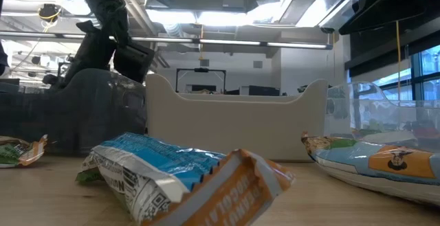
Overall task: Pick and place Granola Bars by type
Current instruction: Put the blue granola bar into the black bin
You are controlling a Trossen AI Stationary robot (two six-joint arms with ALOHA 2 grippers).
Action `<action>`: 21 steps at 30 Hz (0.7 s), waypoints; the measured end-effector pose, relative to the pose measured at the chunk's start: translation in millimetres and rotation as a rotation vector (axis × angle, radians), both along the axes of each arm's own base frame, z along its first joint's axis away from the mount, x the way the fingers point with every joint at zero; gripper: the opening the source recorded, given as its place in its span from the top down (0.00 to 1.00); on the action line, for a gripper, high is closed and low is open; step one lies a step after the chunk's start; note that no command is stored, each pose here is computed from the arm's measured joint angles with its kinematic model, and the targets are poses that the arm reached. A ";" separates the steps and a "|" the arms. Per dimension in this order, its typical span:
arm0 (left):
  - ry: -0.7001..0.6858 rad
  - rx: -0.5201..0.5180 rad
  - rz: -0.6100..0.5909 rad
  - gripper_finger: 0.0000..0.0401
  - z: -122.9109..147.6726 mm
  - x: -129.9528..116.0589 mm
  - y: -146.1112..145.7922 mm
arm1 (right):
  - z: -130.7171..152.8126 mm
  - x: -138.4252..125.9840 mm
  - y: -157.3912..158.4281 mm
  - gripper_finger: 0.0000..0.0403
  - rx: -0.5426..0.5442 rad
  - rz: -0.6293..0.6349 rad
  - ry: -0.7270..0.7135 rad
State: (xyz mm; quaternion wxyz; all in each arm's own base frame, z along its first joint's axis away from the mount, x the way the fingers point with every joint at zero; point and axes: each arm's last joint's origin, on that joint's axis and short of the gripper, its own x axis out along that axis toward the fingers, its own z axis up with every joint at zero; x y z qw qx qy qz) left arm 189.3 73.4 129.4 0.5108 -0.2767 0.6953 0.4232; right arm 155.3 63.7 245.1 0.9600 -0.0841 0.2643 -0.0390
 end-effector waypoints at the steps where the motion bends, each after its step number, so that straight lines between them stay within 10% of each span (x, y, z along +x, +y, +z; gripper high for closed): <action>1: -0.001 0.009 -0.034 0.37 0.6 1.3 0.9 | 0.0 0.0 0.0 0.58 0.000 0.000 0.000; 9: -0.027 0.085 -0.329 0.37 4.0 14.4 7.5 | 0.1 0.0 -0.1 0.58 -0.006 0.002 0.000; 21: -0.065 0.171 -0.131 0.37 4.4 16.0 8.8 | 0.1 0.0 0.0 0.58 -0.007 0.002 -0.001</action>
